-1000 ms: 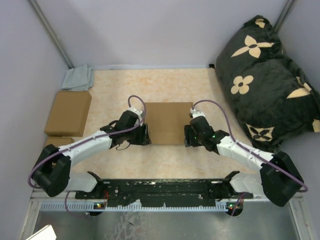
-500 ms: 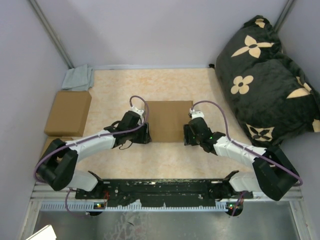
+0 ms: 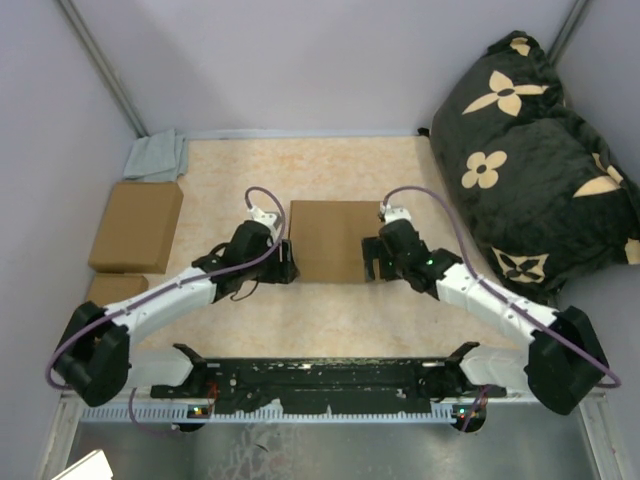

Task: Fold the paper box

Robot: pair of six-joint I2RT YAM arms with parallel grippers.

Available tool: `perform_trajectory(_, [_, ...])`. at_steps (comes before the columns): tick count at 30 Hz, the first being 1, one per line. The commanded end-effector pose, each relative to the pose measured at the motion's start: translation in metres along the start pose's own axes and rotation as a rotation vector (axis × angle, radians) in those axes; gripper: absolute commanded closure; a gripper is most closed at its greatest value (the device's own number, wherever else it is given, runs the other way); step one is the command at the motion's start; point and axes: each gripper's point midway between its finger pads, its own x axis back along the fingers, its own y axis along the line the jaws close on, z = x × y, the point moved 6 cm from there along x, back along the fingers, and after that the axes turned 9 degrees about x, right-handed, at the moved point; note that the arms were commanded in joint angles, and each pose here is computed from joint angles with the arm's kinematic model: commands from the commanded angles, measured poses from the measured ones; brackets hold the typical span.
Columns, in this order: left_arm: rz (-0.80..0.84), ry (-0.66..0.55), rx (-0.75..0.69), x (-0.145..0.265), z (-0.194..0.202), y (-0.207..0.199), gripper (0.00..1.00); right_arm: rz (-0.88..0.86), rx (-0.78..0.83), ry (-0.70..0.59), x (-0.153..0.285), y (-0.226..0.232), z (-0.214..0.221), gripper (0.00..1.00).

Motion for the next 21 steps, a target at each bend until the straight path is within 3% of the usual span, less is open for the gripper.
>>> perform_trajectory(1, [-0.008,-0.055,0.01,0.028,-0.008,-0.002,0.36,-0.039,0.026,-0.181,0.054,0.004,-0.066,0.14])
perform_trajectory(3, [0.046,-0.077,0.002,0.037,-0.012,-0.009,0.45,-0.046,0.04,-0.234,0.059,0.006,-0.091,0.18])
perform_trajectory(5, [0.114,-0.084,-0.021,0.038,-0.013,-0.016,0.7,-0.06,0.057,-0.268,0.05,0.008,-0.117,0.38])
perform_trajectory(7, [0.167,-0.066,-0.054,0.033,-0.009,-0.02,0.98,-0.097,0.06,-0.271,0.03,0.014,-0.142,0.84])
perform_trajectory(8, [0.182,-0.042,-0.064,0.03,-0.005,-0.021,1.0,-0.114,0.061,-0.281,0.02,0.018,-0.156,1.0])
perform_trajectory(15, [0.247,0.047,-0.103,0.009,0.015,-0.022,1.0,-0.178,0.111,-0.265,-0.077,0.052,-0.228,1.0])
perform_trajectory(21, [0.207,0.052,-0.075,-0.016,0.025,-0.016,1.0,-0.202,0.105,-0.196,-0.142,0.069,-0.235,1.0])
